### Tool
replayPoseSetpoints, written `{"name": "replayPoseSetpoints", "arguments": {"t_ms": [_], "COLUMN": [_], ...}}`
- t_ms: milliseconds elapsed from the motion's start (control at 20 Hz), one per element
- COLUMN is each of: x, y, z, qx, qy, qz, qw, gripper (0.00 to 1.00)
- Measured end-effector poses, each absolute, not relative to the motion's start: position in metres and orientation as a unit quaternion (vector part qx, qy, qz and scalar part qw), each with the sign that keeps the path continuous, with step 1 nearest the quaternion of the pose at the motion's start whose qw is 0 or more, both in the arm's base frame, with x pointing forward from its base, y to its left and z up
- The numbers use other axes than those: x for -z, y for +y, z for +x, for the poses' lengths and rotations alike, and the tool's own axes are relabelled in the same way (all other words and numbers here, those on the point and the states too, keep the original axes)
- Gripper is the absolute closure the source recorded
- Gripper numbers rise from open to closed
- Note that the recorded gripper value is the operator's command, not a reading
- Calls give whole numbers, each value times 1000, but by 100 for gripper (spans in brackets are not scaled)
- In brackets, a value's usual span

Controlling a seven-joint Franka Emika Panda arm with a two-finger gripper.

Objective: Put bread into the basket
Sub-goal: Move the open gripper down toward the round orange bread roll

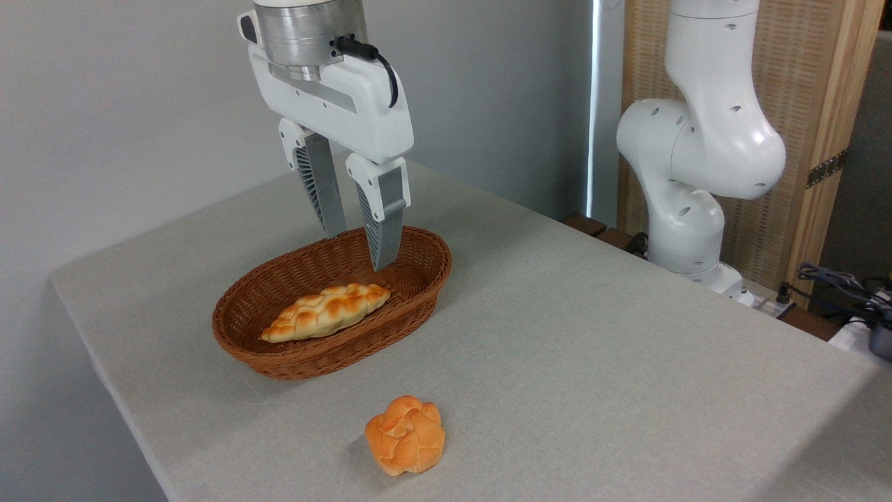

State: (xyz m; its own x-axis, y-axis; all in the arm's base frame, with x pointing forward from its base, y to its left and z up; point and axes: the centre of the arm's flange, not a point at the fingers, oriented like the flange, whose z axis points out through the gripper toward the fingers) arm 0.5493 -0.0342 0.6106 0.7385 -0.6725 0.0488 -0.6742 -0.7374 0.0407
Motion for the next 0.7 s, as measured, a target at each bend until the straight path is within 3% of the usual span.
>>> {"name": "replayPoseSetpoints", "arguments": {"t_ms": [500,700], "x": [-608,-606], "y": [-34,-31], "z": [549,553], "qx": [-13,-31], "qy": [-361,-375], "qz": [932,926], "qw": [29,17], "gripper": [0,0]}}
